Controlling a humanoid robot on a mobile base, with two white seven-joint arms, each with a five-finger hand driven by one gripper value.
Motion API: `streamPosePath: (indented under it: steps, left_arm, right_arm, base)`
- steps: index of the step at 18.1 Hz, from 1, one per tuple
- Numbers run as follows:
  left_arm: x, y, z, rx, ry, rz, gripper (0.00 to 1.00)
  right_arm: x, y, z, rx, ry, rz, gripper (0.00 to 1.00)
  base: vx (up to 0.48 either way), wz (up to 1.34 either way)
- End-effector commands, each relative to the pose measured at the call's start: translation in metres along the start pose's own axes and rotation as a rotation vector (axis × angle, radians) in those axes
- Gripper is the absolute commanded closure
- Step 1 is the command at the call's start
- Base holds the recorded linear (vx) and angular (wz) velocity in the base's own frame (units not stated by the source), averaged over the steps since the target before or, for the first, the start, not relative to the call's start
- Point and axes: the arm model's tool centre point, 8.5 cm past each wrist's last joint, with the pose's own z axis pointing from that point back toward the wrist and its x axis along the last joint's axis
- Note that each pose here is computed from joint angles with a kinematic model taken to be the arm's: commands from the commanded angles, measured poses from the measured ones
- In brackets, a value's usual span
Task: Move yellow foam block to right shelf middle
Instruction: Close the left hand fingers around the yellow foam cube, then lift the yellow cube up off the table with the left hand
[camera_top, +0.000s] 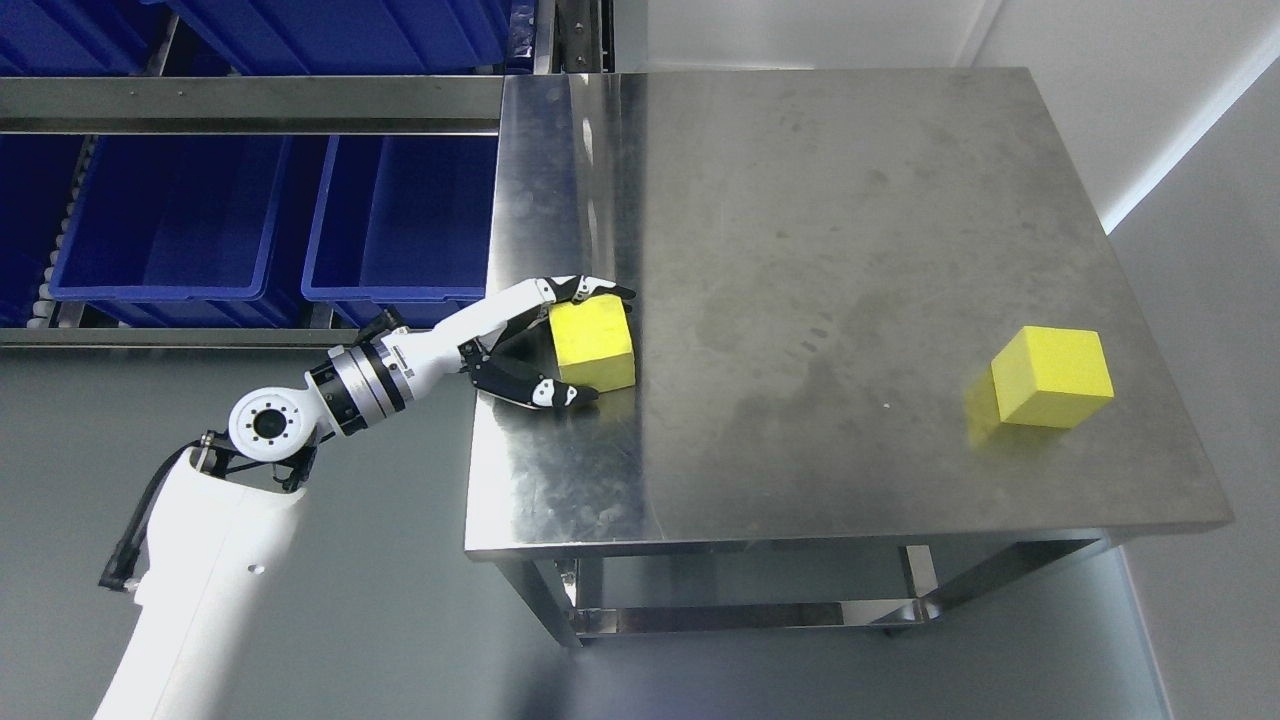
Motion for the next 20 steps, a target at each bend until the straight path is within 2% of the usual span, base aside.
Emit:
streamPosePath:
  steps: [1, 3, 6, 8, 11, 14, 20]
  left_arm:
    - [0.004, -0.006, -0.026, 0.089, -0.11, 0.15, 0.61]
    - [0.017, 0.004, -0.031, 0.158, -0.19, 0.188, 0.63]
    - [0.032, 0.051, -0.001, 0.364, -0.303, 0.217, 0.59]
    - [0.037, 0.072, 0.015, 0.582, -0.418, 0.289, 0.57]
    - [0.04, 0.089, 0.043, 0.901, -0.548, 0.266, 0.58]
    - [0.013, 0.083, 0.077, 1.151, -0.497, 0.329, 0.57]
    - [0.006, 0.078, 0.087, 1.193, -0.485, 0.333, 0.57]
  right_arm:
    - [0.006, -0.011, -0.001, -0.018, -0.017, 0.005, 0.0]
    - [0.006, -0.011, -0.001, -0.018, -0.017, 0.005, 0.0]
    - [0.006, -0.011, -0.001, -0.018, -0.017, 0.005, 0.0]
    - [0.006, -0.011, -0.001, -0.018, -0.017, 0.005, 0.0]
    - [0.006, -0.011, -0.001, -0.018, -0.017, 0.005, 0.0]
    - [0.006, -0.011, -0.001, -0.018, -0.017, 0.003, 0.0]
    - [0.006, -0.011, -0.001, -0.018, -0.017, 0.005, 0.0]
  base:
    - [-0.001, 0.01]
    - [-0.001, 0.01]
    - [0.0, 0.0]
    - [0.002, -0.04]
    - [0.004, -0.01]
    - [0.0, 0.0]
    - [0.001, 0.01]
